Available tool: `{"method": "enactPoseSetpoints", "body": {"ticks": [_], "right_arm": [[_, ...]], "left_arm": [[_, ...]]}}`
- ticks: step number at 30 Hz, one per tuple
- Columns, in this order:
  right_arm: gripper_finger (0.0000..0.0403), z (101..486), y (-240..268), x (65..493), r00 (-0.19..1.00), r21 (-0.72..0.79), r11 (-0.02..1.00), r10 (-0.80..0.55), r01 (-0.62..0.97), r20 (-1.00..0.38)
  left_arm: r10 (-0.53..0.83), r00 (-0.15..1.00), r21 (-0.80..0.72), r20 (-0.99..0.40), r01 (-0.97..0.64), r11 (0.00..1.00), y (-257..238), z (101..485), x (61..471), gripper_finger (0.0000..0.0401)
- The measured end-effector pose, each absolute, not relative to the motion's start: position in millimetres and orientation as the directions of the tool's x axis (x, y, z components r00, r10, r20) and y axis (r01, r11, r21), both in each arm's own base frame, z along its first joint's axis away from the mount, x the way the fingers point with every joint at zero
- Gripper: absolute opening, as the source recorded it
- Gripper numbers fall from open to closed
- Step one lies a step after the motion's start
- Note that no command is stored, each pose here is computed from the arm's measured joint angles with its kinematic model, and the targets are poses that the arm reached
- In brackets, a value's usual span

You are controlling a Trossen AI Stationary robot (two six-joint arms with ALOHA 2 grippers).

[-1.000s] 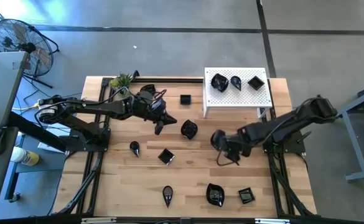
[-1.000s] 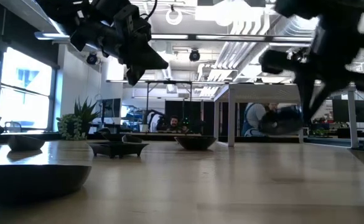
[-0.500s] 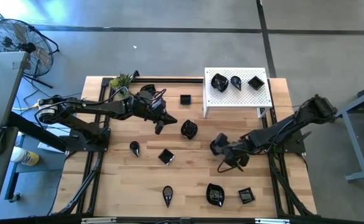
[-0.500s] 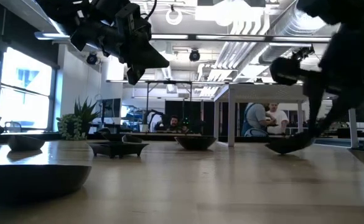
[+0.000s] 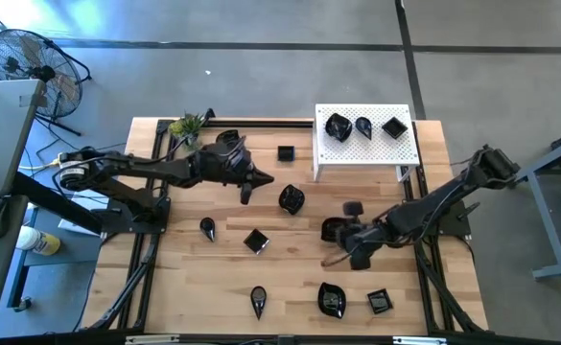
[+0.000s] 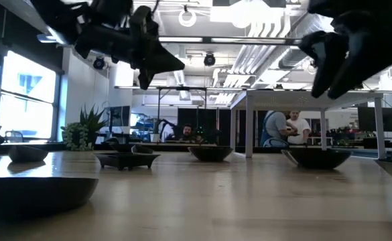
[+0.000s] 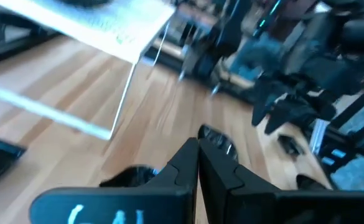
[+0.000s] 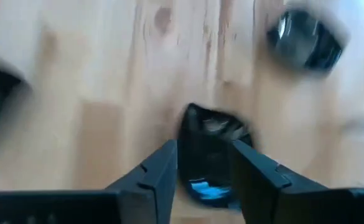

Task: Pick & Place Mini shaped plates
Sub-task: Stack the black leaf-shaped plate on top of the black leaf-shaped plate on the shelf

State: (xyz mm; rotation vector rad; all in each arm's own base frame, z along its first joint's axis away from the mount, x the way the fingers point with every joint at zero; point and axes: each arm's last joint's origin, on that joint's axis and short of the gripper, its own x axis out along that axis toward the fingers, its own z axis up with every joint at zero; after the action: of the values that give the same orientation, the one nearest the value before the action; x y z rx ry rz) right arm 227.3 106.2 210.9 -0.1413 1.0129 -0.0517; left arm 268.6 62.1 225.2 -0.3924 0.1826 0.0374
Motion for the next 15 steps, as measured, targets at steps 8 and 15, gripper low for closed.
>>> {"method": "enactPoseSetpoints", "body": {"ticks": [8, 15], "right_arm": [[0.0090, 186, 96, 216, 0.372, 0.347, 0.428, 0.026, 0.835, -0.928], [0.0114, 162, 96, 210, 0.465, 0.462, 0.094, -0.019, 0.882, -0.885]], "left_arm": [[0.108, 0.994, -0.349, -0.008, -0.104, 0.931, 59, 200, 243, 0.0009], [0.127, 0.991, -0.317, -0.038, -0.132, 0.939, 59, 194, 241, 0.0009]]}}
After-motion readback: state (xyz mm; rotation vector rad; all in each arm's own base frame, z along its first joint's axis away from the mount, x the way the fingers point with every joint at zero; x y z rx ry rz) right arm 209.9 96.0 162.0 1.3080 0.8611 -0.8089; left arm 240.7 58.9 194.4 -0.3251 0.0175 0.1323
